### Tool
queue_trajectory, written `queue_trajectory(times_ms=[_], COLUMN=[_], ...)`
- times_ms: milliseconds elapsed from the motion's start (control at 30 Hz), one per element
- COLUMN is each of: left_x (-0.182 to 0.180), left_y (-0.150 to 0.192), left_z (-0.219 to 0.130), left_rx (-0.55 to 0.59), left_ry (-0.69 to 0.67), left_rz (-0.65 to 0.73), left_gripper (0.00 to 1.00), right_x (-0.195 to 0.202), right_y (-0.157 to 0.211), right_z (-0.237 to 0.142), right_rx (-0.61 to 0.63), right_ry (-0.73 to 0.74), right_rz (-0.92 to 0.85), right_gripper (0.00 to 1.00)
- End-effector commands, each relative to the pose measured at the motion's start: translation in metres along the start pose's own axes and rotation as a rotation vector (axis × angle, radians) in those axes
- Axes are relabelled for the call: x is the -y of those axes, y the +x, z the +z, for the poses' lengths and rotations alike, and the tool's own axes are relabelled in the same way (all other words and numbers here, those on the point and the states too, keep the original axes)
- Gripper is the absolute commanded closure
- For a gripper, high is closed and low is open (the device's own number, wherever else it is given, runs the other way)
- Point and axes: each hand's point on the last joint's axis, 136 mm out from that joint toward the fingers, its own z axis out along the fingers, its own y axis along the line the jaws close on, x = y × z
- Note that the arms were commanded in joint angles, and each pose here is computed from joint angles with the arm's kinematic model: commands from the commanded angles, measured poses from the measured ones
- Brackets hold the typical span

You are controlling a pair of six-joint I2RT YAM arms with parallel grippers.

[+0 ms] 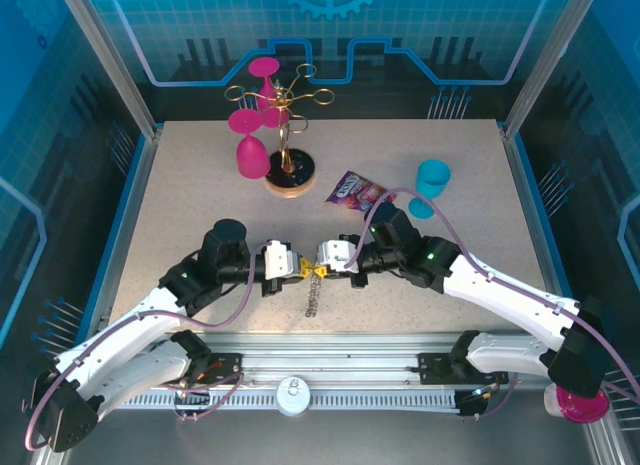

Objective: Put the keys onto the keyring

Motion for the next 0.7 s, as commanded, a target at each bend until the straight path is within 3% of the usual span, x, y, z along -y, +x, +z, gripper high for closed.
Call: queue_trajectory(times_ms=[0, 200, 367, 600, 667], left_x=[-0.003, -0.003, -0.003, -0.002, -0.003], left_y=[-0.021, -0.019, -0.02, -0.02, -0.019], left_z=[-0.002, -0.001, 0.0, 0.0, 0.0], left_rx=[0.062, 0.057, 0.058, 0.053, 0.046], left_ry=[-0.007, -0.004, 0.003, 0.011, 0.001], left_rz=[0.044, 0.04, 0.042, 0.058, 0.068], left_gripper=[0.93, 0.85, 0.85, 1.0, 1.0], right_x=[-0.001, -0.004, -0.004, -0.006, -0.005], right_y=[-0.027, -0.032, -0.035, -0.037, -0.033], right_z=[-0.003, 0.0, 0.005, 0.01, 0.009], right_rx=[0.097, 0.121, 0.128, 0.123, 0.108], right_ry=[-0.017, -0.038, -0.047, -0.06, -0.049], right_rz=[-0.011, 0.002, -0.002, -0.005, -0.009], right_gripper=[1.0, 1.0, 1.0, 1.0, 1.0])
